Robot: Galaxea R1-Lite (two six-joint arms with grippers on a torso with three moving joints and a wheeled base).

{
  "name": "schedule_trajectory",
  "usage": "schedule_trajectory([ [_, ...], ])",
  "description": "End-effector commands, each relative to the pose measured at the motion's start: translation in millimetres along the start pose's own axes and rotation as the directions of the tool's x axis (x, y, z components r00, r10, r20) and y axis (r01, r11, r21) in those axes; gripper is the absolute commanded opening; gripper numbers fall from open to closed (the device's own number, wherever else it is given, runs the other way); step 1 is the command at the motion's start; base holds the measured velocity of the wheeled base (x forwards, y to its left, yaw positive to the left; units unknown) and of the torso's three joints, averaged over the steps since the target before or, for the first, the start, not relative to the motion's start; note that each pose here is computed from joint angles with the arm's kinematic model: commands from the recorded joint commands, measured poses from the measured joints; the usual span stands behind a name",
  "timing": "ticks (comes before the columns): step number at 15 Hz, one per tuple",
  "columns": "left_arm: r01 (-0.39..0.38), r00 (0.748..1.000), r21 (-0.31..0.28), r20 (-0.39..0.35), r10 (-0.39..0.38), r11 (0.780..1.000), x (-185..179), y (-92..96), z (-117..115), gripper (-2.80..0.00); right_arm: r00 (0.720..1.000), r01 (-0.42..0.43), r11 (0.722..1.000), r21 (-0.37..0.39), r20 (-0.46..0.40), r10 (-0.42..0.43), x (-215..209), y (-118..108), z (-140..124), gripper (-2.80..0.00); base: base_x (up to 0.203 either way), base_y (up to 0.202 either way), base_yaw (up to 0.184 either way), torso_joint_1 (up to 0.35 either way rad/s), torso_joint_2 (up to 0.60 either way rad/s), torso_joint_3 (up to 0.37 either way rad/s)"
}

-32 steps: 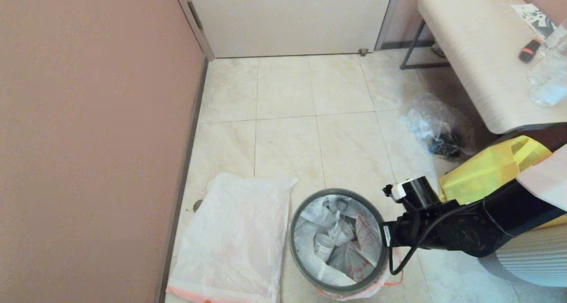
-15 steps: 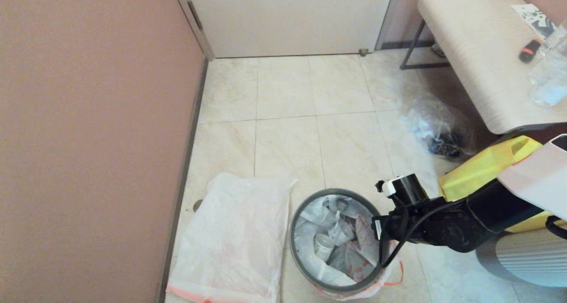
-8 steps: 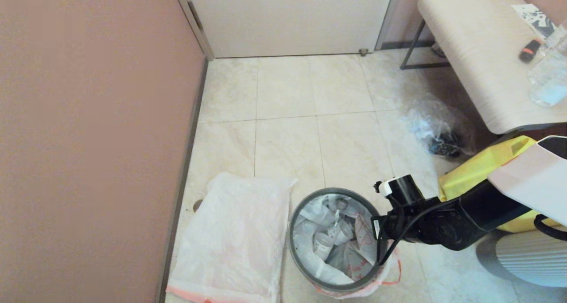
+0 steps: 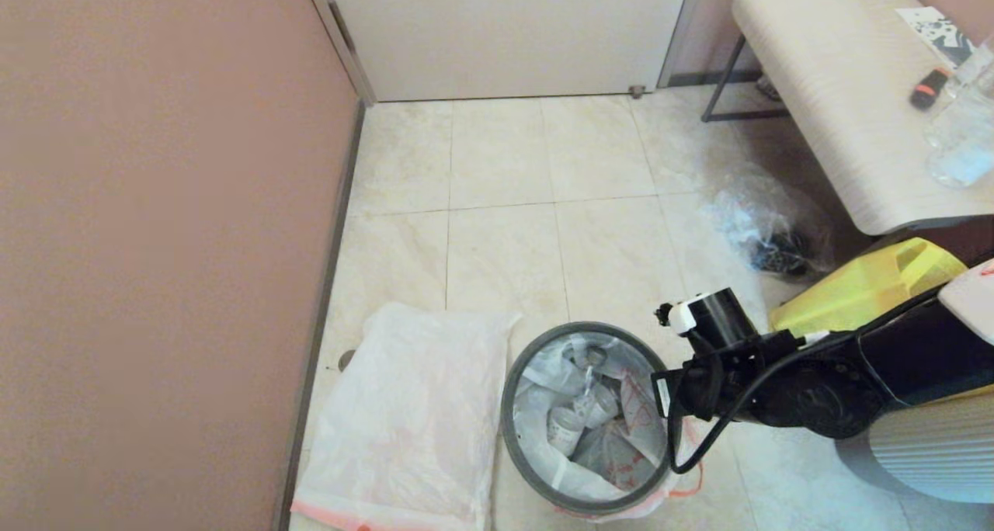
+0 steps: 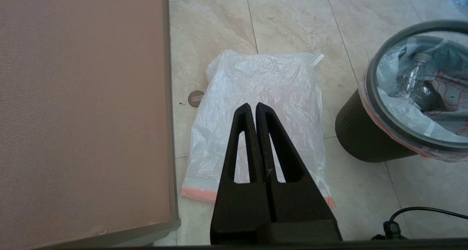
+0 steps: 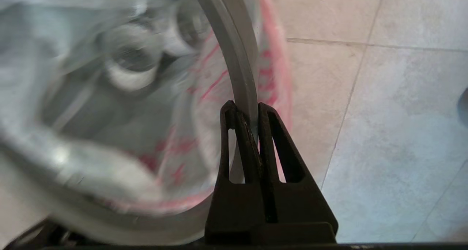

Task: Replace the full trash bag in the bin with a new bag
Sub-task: Place the trash can ring on the floor

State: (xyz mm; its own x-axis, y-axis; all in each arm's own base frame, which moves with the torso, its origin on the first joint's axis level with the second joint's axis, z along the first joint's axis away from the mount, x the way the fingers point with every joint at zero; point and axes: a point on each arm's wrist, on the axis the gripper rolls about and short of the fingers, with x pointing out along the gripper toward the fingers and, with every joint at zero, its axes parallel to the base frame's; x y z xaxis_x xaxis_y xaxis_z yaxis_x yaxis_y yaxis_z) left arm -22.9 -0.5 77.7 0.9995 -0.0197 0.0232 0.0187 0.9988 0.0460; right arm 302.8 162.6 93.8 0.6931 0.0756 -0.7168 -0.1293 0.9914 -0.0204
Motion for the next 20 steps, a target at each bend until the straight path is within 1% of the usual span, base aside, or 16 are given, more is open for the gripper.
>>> schedule_trajectory([
  [1, 0.000, 1.000, 0.000, -0.013, 0.000, 1.000, 1.0, -0.2, -3.3, -2.80, 0.998, -0.030, 0.999, -0.013, 0.054, 0.030, -32.5, 7.2, 8.7, -2.80, 0.000, 0.000, 0.000, 0.000, 0.00, 0.000],
  [4, -0.001, 1.000, 0.000, -0.011, 0.001, 1.000, 0.9, -0.1, -2.9, -2.80, 0.997, -0.039, 0.999, -0.033, 0.073, 0.041, -59.9, 11.2, 11.2, -2.80, 0.000, 0.000, 0.000, 0.000, 0.00, 0.000],
  [7, 0.001, 1.000, 0.000, -0.011, -0.001, 1.000, 0.9, -0.1, -2.9, -2.80, 0.994, -0.061, 0.997, -0.045, 0.088, 0.065, -95.5, 8.0, 12.3, -2.80, 0.000, 0.000, 0.000, 0.000, 0.00, 0.000],
  [10, 0.001, 1.000, 0.000, -0.011, -0.001, 1.000, 0.9, -0.1, -2.9, -2.80, 0.990, -0.092, 0.996, -0.004, 0.105, 0.092, -135.8, -0.7, 11.9, -2.80, 0.000, 0.000, 0.000, 0.000, 0.00, 0.000],
  [12, 0.000, 1.000, 0.000, -0.013, 0.000, 1.000, 0.9, -0.1, -3.2, -2.80, 0.992, -0.078, 0.996, 0.034, 0.097, 0.075, -158.3, -17.2, 7.8, -2.80, 0.000, 0.000, 0.000, 0.000, 0.00, 0.000],
  [13, 0.001, 1.000, 0.000, -0.012, -0.001, 1.000, 0.9, -0.1, -3.0, -2.80, 0.996, -0.049, 0.997, 0.066, 0.082, 0.044, -166.1, -29.4, 5.6, -2.80, 0.000, 0.000, 0.000, 0.000, 0.00, 0.000],
  [14, 0.001, 1.000, 0.000, -0.012, -0.001, 1.000, 1.0, -0.1, -3.3, -2.80, 0.999, -0.002, 0.996, 0.092, 0.051, -0.002, -169.8, -41.7, 2.4, -2.80, 0.000, 0.000, 0.000, 0.000, 0.00, 0.000],
  [16, 0.000, 1.000, 0.000, -0.011, 0.000, 1.000, 0.9, -0.1, -2.9, -2.80, 0.991, 0.131, 0.981, 0.142, -0.024, -0.129, -181.3, -71.4, -9.6, -2.80, 0.000, 0.000, 0.000, 0.000, 0.00, 0.000],
  [17, 0.001, 1.000, 0.000, -0.011, -0.001, 1.000, 0.9, -0.1, -2.9, -2.80, 0.985, 0.174, 0.971, 0.165, -0.041, -0.169, -186.3, -82.1, -14.1, -2.80, 0.000, 0.000, 0.000, 0.000, 0.00, 0.000],
  [18, 0.000, 1.000, 0.000, -0.012, 0.000, 1.000, 0.9, -0.1, -3.2, -2.80, 0.973, 0.229, 0.956, 0.183, -0.069, -0.220, -188.1, -92.1, -18.7, -2.80, 0.000, 0.000, 0.000, 0.000, 0.00, 0.000],
  [19, -0.001, 1.000, 0.000, -0.012, 0.001, 1.000, 0.9, -0.1, -3.0, -2.80, 0.948, 0.314, 0.930, 0.192, -0.115, -0.297, -184.8, -102.0, -24.1, -2.80, 0.000, 0.000, 0.000, 0.000, 0.00, 0.000],
  [20, -0.001, 1.000, 0.000, -0.011, 0.001, 1.000, 0.9, -0.1, -2.9, -2.80, 0.913, 0.399, 0.897, 0.190, -0.171, -0.370, -177.8, -110.8, -30.4, -2.80, 0.000, 0.000, 0.000, 0.000, 0.00, 0.000],
])
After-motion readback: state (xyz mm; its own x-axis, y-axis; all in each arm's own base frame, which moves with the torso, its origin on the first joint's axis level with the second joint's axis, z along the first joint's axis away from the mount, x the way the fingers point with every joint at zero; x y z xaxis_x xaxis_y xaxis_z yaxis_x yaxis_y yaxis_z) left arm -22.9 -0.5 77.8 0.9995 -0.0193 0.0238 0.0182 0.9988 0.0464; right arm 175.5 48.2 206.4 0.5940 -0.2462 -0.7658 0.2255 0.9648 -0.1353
